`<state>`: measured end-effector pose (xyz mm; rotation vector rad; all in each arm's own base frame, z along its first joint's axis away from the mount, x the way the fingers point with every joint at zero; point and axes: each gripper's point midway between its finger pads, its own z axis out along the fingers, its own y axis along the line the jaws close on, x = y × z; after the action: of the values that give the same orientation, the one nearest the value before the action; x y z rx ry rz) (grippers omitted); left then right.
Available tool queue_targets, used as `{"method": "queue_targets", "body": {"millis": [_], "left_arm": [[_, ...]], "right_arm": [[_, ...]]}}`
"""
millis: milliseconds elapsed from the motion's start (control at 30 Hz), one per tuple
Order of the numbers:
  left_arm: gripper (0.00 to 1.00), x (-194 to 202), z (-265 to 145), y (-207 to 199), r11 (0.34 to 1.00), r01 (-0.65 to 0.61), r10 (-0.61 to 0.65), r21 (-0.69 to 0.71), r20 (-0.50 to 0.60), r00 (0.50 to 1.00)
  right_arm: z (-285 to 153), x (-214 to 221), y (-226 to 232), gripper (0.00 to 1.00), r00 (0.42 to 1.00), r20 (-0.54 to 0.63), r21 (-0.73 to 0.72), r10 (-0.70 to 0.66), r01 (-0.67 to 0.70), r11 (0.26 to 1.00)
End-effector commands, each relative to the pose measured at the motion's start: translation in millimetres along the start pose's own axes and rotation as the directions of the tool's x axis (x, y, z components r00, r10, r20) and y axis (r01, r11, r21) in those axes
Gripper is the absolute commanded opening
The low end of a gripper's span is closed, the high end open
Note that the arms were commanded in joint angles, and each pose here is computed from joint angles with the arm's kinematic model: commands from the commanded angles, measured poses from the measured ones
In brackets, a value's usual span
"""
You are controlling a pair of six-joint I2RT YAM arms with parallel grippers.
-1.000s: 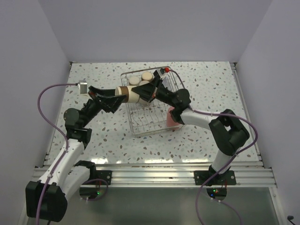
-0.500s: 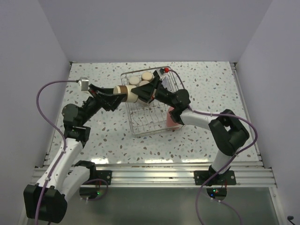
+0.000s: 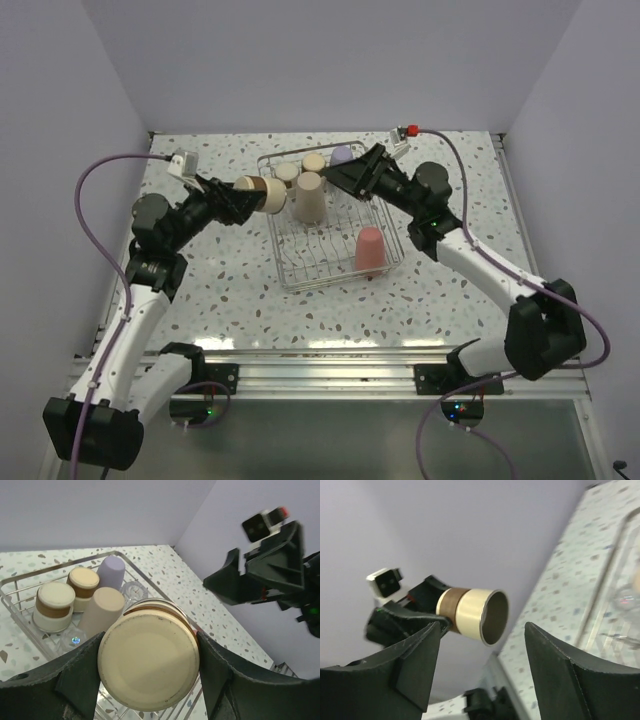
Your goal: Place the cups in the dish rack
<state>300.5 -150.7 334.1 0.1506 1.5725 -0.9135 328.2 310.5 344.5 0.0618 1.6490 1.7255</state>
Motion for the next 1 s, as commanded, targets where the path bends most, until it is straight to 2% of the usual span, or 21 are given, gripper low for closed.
{"method": "queue_targets", "body": {"millis": [0, 133, 167, 367, 633, 967], "left_arm": [[0.0, 9, 8, 9, 0.999, -0.036, 0.034, -0.029, -0.083, 0.996], [0.0, 44, 30, -3, 0.997, -0.069, 0.061, -0.033, -0.204, 0.977], [0.0, 59, 36, -19, 0.997, -0.074, 0.072, 0.0, -0.243, 0.967], [0.0, 107, 60, -39, 0.996, -0.088, 0.086, 0.009, -0.339, 0.937], [0.0, 170, 76, -50, 0.992, -0.127, 0.117, 0.007, -0.449, 0.886], [0.0, 210, 94, -40, 0.97, -0.234, 0.166, -0.072, -0.507, 0.846]], "right_arm": [[-40, -23, -31, 0.72, 0.955, -0.004, 0.4, -0.298, 0.275, 0.874], [-60, -41, -29, 0.76, 0.916, 0.009, 0.499, -0.401, 0.344, 0.796], [-62, -42, -30, 0.76, 0.914, 0.003, 0.509, -0.406, 0.348, 0.787], [-73, -39, -48, 0.76, 0.909, -0.032, 0.571, -0.416, 0.358, 0.739], [-79, -34, -60, 0.76, 0.909, -0.053, 0.595, -0.414, 0.361, 0.718], [-84, -29, -67, 0.76, 0.911, -0.066, 0.604, -0.408, 0.362, 0.71]]}}
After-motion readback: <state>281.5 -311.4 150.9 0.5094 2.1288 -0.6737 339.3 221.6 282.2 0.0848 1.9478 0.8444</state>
